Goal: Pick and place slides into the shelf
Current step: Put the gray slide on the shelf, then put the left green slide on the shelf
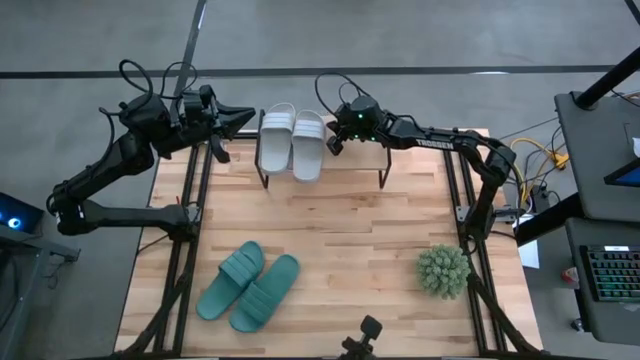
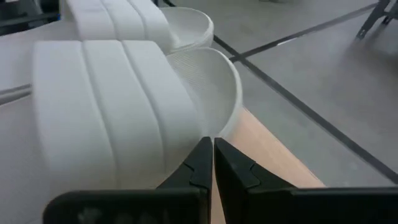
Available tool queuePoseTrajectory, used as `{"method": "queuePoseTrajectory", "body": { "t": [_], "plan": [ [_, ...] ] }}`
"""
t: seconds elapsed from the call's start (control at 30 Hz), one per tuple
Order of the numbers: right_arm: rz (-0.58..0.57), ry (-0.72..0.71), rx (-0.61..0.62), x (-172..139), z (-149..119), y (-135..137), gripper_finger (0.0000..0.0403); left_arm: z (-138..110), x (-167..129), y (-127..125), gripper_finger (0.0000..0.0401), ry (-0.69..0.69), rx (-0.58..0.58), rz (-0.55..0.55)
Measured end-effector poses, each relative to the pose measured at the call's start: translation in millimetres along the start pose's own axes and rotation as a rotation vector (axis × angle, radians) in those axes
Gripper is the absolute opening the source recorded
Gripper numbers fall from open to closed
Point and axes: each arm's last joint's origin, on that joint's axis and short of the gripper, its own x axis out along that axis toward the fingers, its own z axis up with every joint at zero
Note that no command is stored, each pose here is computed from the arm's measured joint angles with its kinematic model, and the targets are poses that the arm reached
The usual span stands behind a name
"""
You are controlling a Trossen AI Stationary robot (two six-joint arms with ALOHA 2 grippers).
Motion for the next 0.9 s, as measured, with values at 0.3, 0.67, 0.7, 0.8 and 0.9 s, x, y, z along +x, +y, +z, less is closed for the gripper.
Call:
{"method": "queuePoseTrajectory", "body": {
  "t": [0.3,0.67,0.7,0.8,0.9],
  "plan": [
    [0.012,0.004,0.028,-8.6,4.7,5.5,0.0008,0.1,-0.1,-0.1,0.0000,0.000,0.000,-0.001],
    [0.110,-0.014,-0.051,-39.1,20.5,40.5,0.0008,0.1,-0.1,-0.1,0.0000,0.000,0.005,-0.001],
    [0.118,-0.002,-0.055,-39.1,18.9,43.9,0.0008,0.1,-0.1,-0.1,0.0000,0.000,0.007,-0.001],
    [0.150,-0.002,-0.043,-40.1,18.1,55.9,0.0008,0.0,-0.1,-0.1,0.0000,0.000,0.008,-0.001],
    [0.188,-0.004,-0.035,-43.5,18.4,70.7,0.0008,0.2,-0.4,-0.1,0.0000,-0.001,0.009,-0.001]
  ]
}}
